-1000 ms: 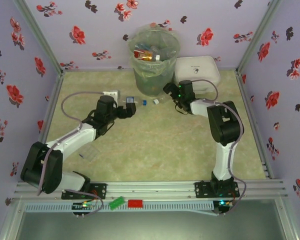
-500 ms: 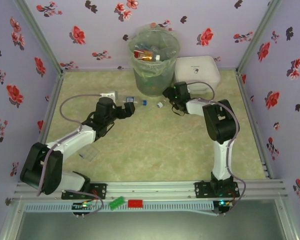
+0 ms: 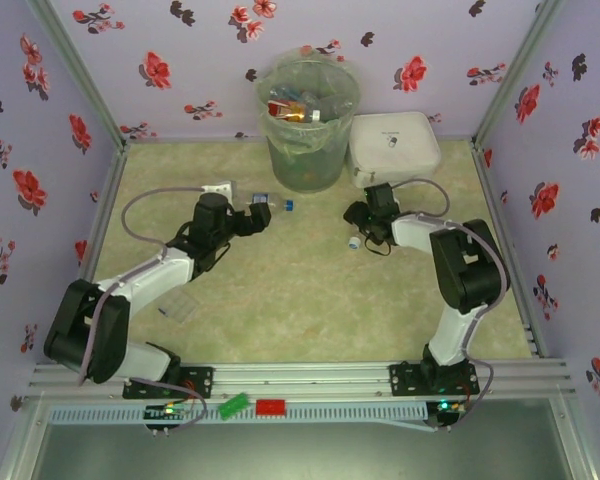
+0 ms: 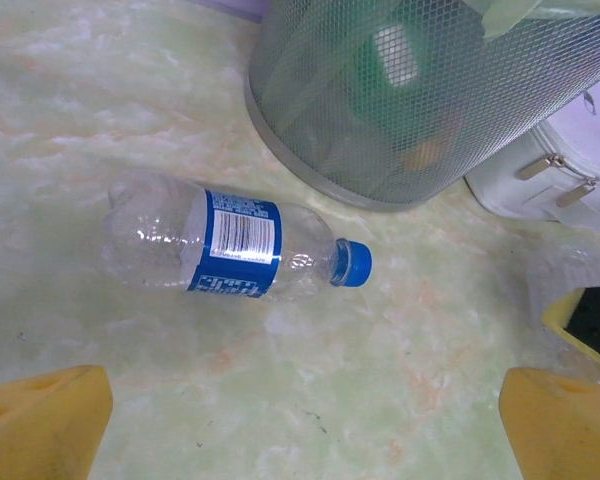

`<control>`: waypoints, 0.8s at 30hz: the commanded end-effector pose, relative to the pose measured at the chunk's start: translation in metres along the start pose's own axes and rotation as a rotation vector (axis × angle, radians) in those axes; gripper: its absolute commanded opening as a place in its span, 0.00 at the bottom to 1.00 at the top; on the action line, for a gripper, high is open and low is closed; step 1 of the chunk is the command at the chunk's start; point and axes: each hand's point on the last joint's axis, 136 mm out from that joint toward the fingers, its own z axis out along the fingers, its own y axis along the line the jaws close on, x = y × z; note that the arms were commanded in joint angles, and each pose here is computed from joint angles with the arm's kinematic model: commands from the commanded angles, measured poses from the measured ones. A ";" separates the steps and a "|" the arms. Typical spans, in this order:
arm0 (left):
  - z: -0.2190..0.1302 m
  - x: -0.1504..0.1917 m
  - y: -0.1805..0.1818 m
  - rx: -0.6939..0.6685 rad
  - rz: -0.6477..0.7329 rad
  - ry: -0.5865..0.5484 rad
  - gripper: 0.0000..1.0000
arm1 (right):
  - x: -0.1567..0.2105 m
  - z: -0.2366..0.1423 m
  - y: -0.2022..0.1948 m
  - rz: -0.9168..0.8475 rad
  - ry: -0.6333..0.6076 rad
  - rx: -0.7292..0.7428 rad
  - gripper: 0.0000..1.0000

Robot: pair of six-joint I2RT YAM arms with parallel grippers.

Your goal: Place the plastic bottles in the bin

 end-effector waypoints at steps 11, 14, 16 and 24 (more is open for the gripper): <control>-0.001 -0.023 -0.001 0.000 -0.039 -0.067 1.00 | 0.005 -0.019 -0.031 -0.119 0.018 0.140 0.55; 0.001 -0.027 0.003 -0.012 -0.048 -0.071 1.00 | -0.012 -0.041 -0.013 -0.152 -0.042 0.083 0.53; 0.002 -0.031 0.007 -0.018 -0.059 -0.079 1.00 | -0.025 -0.059 0.004 -0.179 -0.080 0.034 0.52; -0.001 -0.039 0.035 -0.059 -0.154 -0.120 1.00 | -0.090 -0.150 0.104 -0.327 -0.280 -0.228 0.46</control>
